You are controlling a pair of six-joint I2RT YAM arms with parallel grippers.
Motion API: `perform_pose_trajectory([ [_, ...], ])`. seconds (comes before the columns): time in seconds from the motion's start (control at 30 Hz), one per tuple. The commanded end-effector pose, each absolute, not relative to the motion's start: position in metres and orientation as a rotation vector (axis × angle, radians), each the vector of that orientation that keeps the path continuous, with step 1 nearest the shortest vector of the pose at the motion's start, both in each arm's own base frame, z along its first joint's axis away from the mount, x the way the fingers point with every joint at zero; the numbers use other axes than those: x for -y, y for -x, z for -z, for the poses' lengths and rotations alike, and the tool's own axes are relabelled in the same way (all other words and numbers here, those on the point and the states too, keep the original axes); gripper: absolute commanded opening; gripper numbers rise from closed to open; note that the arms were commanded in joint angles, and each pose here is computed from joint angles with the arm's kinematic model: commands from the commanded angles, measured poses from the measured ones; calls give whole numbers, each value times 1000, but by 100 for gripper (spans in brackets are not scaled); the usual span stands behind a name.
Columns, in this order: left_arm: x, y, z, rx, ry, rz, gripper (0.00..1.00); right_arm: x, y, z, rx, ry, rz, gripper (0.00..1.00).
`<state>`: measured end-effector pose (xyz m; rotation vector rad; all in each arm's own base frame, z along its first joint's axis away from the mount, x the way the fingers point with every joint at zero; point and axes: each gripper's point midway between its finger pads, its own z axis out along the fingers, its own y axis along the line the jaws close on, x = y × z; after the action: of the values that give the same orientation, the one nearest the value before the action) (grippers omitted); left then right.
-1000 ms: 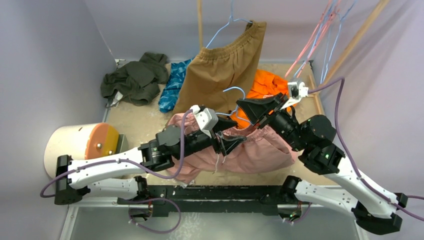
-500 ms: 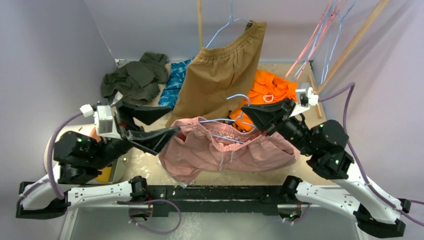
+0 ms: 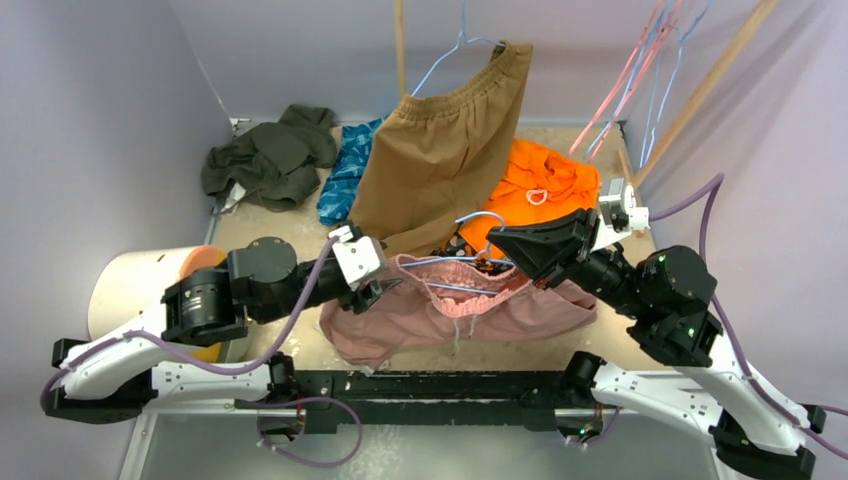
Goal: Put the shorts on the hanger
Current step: Hang the shorts on the hanger.
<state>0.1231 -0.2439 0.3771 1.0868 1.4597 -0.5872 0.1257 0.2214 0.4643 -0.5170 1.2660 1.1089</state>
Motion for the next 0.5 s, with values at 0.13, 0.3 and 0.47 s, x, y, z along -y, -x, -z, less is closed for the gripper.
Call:
perform_pose_trajectory([
  [0.13,229,-100,-387,-1448,-1169,665,54,-217,-106,-500,-1104,568,-1165,0],
  [0.3,226,-100,-378,-1460,-1180,648,47,-222,-104,-498,-1102,588,-1182,0],
  [0.47,227,-101,-371,-1464,-1190,638,40,-223,-103,-500,-1098,593,-1189,0],
])
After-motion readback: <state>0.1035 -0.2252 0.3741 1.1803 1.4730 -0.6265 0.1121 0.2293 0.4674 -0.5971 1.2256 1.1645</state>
